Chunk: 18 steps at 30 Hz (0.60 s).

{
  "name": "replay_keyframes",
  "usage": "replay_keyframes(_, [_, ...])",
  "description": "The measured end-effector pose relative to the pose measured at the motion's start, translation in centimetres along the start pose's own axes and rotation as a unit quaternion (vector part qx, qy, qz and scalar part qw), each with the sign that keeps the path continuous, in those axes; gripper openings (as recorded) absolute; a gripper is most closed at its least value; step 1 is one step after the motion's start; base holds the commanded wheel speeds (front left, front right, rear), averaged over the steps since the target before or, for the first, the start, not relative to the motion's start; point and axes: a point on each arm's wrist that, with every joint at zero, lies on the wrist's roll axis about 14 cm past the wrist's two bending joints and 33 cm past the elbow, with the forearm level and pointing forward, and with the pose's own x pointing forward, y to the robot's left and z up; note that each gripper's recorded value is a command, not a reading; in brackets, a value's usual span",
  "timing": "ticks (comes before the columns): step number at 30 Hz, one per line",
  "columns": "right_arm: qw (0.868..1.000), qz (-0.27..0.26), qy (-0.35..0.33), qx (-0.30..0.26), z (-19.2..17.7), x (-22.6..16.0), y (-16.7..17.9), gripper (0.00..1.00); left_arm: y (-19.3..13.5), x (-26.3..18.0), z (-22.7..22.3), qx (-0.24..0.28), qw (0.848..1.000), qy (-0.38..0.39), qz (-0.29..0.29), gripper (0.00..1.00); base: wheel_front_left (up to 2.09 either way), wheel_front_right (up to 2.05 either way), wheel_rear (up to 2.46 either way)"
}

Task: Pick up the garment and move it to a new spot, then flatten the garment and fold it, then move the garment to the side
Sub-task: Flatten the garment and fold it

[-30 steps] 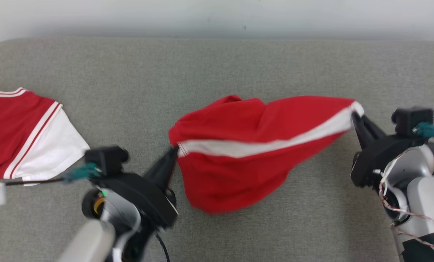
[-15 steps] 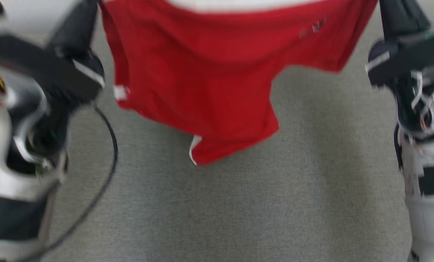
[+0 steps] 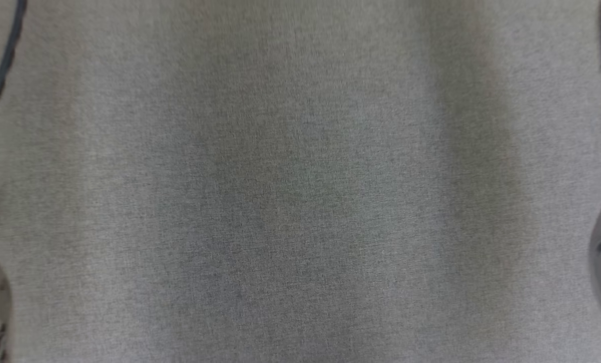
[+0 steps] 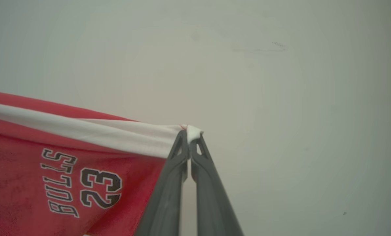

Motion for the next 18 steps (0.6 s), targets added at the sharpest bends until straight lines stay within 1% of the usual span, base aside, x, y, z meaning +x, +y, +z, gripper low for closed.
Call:
replay_keyframes(2, [1.000,0.005,-0.014,-0.026,0.0,0.5,-0.1,0.00,0.7,0.0,-0.6,-0.020,1.000,-0.017,0.006,0.00,0.00,0.00,0.00])
replay_keyframes(4, [0.999,0.013,0.002,-0.038,-1.3,0.6,0.0,0.00,1.6,-0.4,-1.6,-0.030,0.999,-0.012,0.013,0.00,0.00,0.00,0.00])
replay_keyframes(7, [0.995,0.041,0.062,-0.060,-4.9,-0.1,1.1,0.00,3.5,-2.6,-4.4,-0.020,0.999,0.028,0.033,0.00,0.00,0.00,0.00])
replay_keyframes(8, [0.994,0.047,0.084,-0.058,-6.3,-0.7,1.3,0.00,4.3,-3.7,-5.6,-0.015,0.998,0.049,0.040,0.00,0.00,0.00,0.00])
replay_keyframes(9, [0.990,0.053,0.114,-0.056,-8.1,-1.5,1.5,0.00,4.9,-5.0,-6.9,-0.009,0.996,0.070,0.046,0.00,0.00,0.00,0.00])
replay_keyframes(12, [0.976,0.076,0.198,-0.052,-12.5,-5.1,2.4,0.00,6.3,-9.3,-9.9,-0.019,0.990,0.115,0.076,0.00,0.00,0.00,0.00])
replay_keyframes(13, [0.972,0.083,0.215,-0.050,-13.2,-6.1,2.6,0.00,6.4,-10.6,-10.4,-0.025,0.989,0.123,0.084,0.00,0.00,0.00,0.00])
replay_keyframes(15, [0.967,0.093,0.231,-0.045,-13.3,-7.5,2.8,0.00,6.2,-13.0,-11.1,-0.044,0.985,0.138,0.099,0.00,0.00,0.00,0.00])
replay_keyframes(18, [0.962,0.111,0.248,-0.014,-13.1,-10.4,3.8,0.00,5.1,-17.9,-12.4,-0.054,0.976,0.180,0.111,0.00,0.00,0.00,0.00])
